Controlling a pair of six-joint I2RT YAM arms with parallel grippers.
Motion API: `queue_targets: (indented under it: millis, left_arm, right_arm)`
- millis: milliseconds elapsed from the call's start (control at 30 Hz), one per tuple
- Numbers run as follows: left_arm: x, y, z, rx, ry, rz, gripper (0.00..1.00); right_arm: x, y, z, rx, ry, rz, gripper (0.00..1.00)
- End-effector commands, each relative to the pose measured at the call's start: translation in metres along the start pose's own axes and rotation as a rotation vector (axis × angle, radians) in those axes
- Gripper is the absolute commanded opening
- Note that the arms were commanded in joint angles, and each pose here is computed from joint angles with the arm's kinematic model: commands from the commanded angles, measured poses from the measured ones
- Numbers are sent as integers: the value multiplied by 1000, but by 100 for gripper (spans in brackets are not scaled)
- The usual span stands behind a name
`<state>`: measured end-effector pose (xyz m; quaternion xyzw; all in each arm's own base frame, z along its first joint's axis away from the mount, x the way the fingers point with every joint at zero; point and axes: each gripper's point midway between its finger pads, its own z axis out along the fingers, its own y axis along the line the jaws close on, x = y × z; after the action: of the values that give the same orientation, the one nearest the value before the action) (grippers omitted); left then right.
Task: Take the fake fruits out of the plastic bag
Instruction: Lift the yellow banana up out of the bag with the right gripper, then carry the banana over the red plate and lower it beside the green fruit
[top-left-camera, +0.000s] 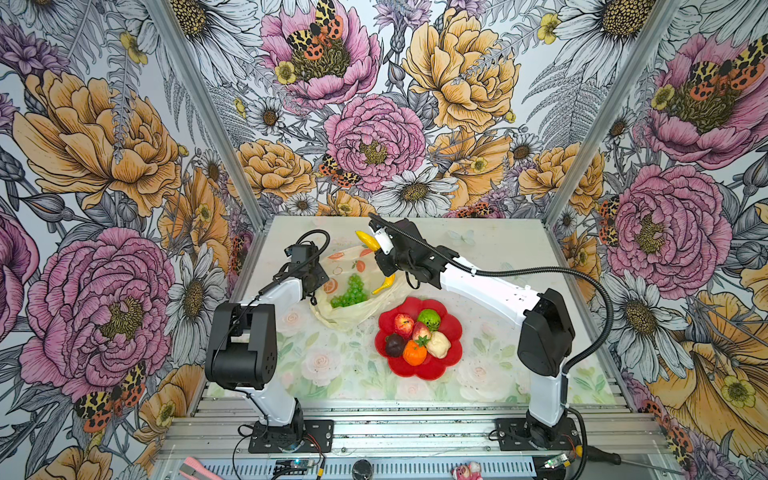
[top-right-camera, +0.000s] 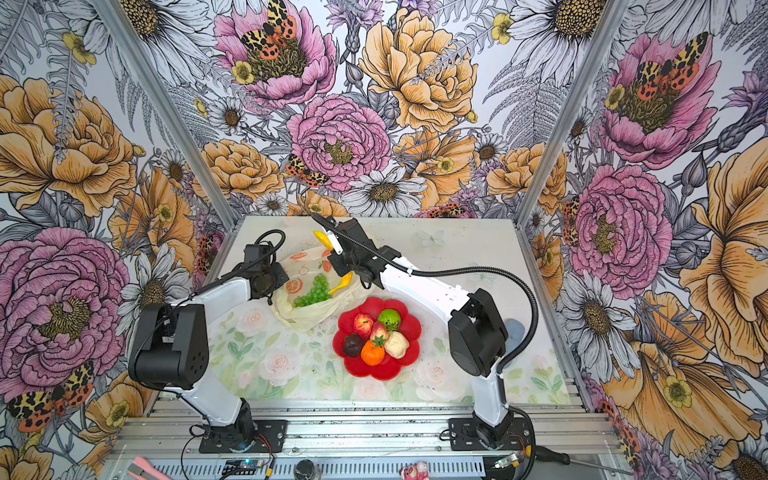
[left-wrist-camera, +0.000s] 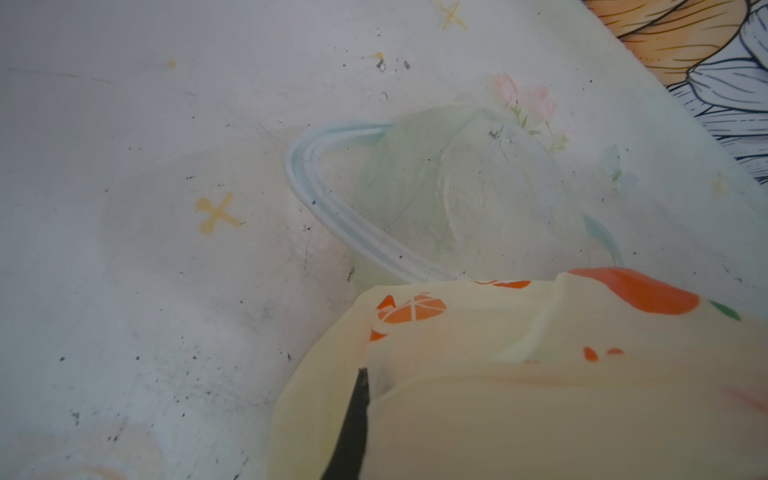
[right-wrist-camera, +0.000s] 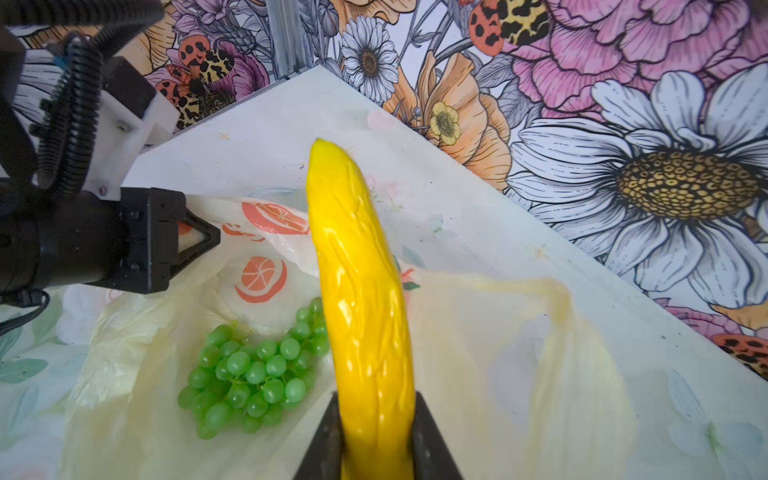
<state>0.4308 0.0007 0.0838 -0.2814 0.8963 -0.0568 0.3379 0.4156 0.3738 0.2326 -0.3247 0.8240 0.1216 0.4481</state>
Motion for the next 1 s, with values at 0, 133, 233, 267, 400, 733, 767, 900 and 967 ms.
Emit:
queue_targets:
  millis: [0,133,233,267,400,733,767,900,967]
  left_arm:
    - [-15,6,-11,0,-69,-29,0]
    - [-18,18,-18,-11,-97,-61,0]
    - [-19,27,-24,-20,-120,-80,0]
    - [-20,30,-26,-24,-128,-86,0]
    - [-23,38,-33,-29,-153,-100,0]
    - [-21,40,-32,-26,-149,-95,0]
    - [-22,39,-33,-25,-153,-92,0]
    - [-19,40,-31,-26,-146,-92,0]
    - [-19,40,-30,-23,-145,-92,0]
  right_arm:
    - [-14,-16,-43,45,-69,26,14]
    - [26,-28,-67,85,0,40,14]
    - [62,-38,-82,113,64,59,14]
    - [72,-41,-86,121,83,68,14]
    - [117,-48,-98,139,159,112,13]
    - [182,-38,-104,96,321,130,13]
    - [187,-38,-105,97,333,129,12]
    - [205,-36,-108,95,384,141,12]
    - [212,-35,-107,95,398,151,12]
